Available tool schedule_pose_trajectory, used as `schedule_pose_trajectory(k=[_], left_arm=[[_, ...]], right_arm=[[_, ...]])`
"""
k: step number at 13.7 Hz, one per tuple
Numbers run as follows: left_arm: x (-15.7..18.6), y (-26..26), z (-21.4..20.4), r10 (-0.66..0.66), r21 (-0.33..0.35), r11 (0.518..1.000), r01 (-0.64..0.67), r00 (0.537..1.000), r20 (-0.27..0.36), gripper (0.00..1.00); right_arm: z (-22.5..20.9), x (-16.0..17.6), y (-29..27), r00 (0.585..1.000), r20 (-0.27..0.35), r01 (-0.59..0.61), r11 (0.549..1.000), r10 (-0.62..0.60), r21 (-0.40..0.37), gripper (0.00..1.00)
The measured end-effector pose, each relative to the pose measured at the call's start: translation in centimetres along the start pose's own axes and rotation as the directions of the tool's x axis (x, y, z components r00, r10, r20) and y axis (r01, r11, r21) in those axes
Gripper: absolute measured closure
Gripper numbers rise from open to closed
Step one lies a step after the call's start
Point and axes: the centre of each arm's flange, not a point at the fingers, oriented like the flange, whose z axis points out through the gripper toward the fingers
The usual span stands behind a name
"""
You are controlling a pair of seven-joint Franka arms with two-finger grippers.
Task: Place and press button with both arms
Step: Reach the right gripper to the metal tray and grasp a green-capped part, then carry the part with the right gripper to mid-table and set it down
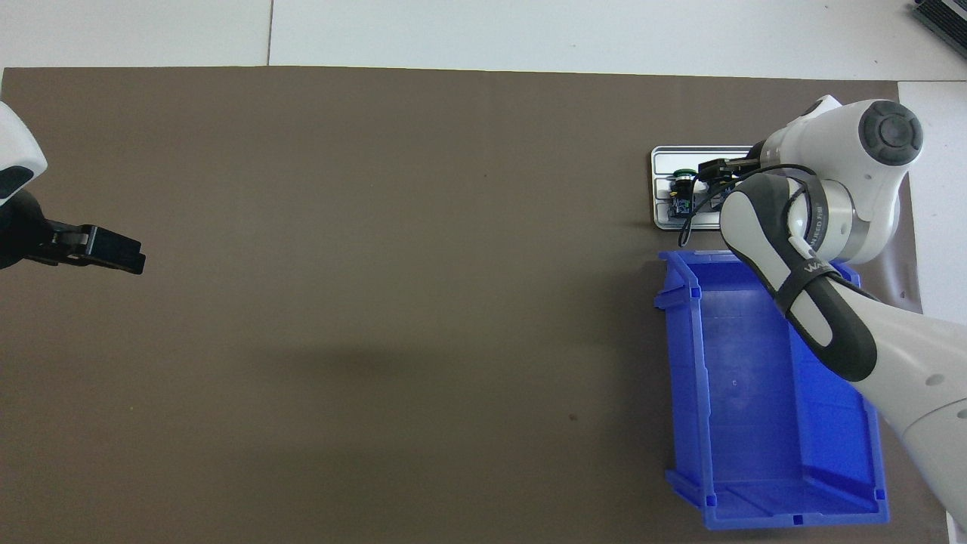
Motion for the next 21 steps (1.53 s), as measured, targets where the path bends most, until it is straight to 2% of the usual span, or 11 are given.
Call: schedule_pose_trajectory(k=[3,4,5,7,8,9,11,13,16,19,21], left_arm=[[0.0,0.0,0.0,0.0,0.0,1.0,0.0,1.0,0.0,0.0],[0.0,0.0,0.0,0.0,0.0,1.0,0.0,1.0,0.0,0.0],[0.0,0.0,0.0,0.0,0.0,1.0,0.0,1.0,0.0,0.0],[0.0,0.0,0.0,0.0,0.0,1.0,0.0,1.0,0.0,0.0],[0.0,0.0,0.0,0.0,0.0,1.0,0.0,1.0,0.0,0.0],[0.0,0.0,0.0,0.0,0.0,1.0,0.0,1.0,0.0,0.0],[0.0,0.0,0.0,0.0,0.0,1.0,0.0,1.0,0.0,0.0],[0.0,0.0,0.0,0.0,0.0,1.0,0.0,1.0,0.0,0.0],[0.0,0.0,0.0,0.0,0.0,1.0,0.0,1.0,0.0,0.0],[0.0,0.0,0.0,0.0,0.0,1.0,0.0,1.0,0.0,0.0],[0.0,0.0,0.0,0.0,0.0,1.0,0.0,1.0,0.0,0.0]], right_arm=[[0.5,-0.2,-0.2,1.0,0.009,0.014,1.0,-0.014,0.009,0.06],[0.7,-0.3,-0.3,1.0,0.01,0.014,1.0,-0.014,0.009,0.14],[0.9,-0.4,-0.3,1.0,0.011,0.015,1.0,-0.015,0.009,0.14],[1.3,-0.8,-0.2,1.0,0.02,0.015,1.0,-0.015,0.009,0.32],[1.5,-0.9,-0.2,1.0,0.022,0.015,1.0,-0.015,0.009,0.32],[1.6,-1.0,-0.2,1.0,0.024,0.015,1.0,-0.015,0.009,0.4],[1.6,-1.0,-0.2,1.0,0.023,0.013,1.0,-0.013,0.01,0.67],[1.0,-0.6,-0.2,1.0,0.013,0.009,1.0,-0.009,0.011,0.67],[-2.8,1.7,-0.4,0.999,-0.007,-0.051,0.999,0.051,0.016,0.67],[-7.9,3.8,-2.6,0.981,-0.01,-0.194,0.98,0.195,0.03,0.67],[-10.7,4.5,-5.9,0.944,-0.01,-0.328,0.944,0.329,0.041,0.67]])
